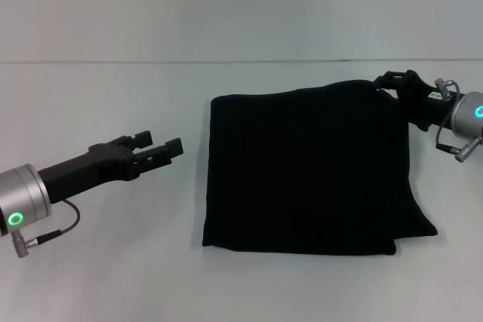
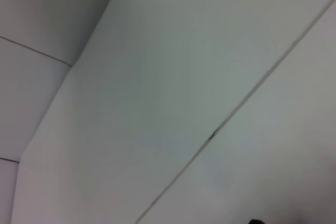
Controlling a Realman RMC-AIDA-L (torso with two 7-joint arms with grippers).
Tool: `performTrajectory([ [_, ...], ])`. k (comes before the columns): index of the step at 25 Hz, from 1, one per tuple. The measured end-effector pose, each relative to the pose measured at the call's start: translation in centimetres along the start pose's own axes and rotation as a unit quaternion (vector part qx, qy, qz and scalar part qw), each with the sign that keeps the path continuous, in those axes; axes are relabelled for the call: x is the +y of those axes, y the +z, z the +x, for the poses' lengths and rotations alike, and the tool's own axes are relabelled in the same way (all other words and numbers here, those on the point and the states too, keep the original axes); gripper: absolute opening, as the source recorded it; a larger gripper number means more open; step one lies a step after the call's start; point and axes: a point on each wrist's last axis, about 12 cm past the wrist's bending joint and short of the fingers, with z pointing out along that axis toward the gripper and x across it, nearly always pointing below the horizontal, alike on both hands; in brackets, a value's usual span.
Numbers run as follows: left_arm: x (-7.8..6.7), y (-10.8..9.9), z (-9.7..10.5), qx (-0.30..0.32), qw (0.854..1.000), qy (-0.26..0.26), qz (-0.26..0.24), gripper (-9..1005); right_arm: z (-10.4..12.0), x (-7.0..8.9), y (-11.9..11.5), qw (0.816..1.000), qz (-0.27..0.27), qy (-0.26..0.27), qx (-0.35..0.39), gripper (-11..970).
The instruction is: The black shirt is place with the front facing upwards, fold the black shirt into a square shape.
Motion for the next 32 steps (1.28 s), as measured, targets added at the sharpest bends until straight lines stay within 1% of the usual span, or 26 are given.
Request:
performTrajectory([
  [3,0.0,0.0,0.0,0.0,1.0,0.0,0.0,899,0.0,0.1,0.0,1.0,0.0,-0.007,0.002,626],
  [11,0.0,0.0,0.0,0.0,1.0,0.0,0.0,899,-0.1,0.1,0.0,1.0,-0.006,-0.014,-0.001,287],
  [14,0.0,0.0,0.0,0.0,1.0,0.0,-0.001,899,-0.3,0.0,-0.2,1.0,-0.015,-0.013,-0.011,163],
  [17,0.1,0.0,0.0,0.0,1.0,0.0,-0.004,899,-0.6,-0.2,-0.5,0.999,-0.024,-0.012,-0.023,83],
  [19,0.2,0.0,0.0,0.0,1.0,0.0,-0.006,900,-1.1,-0.6,-0.8,0.999,-0.022,-0.01,-0.033,30],
  [24,0.4,0.0,-0.2,-0.008,1.0,-0.006,-0.016,899,-2.2,-2.1,-1.8,0.998,-0.012,0.003,-0.067,31],
  [26,0.4,0.0,-0.2,-0.008,1.0,-0.007,-0.015,899,-2.5,-2.4,-2.0,0.997,-0.008,0.008,-0.075,32],
  [32,0.2,0.3,0.0,-0.007,1.0,-0.011,-0.011,900,-2.4,-2.7,-1.9,0.997,0.008,0.007,-0.081,37],
])
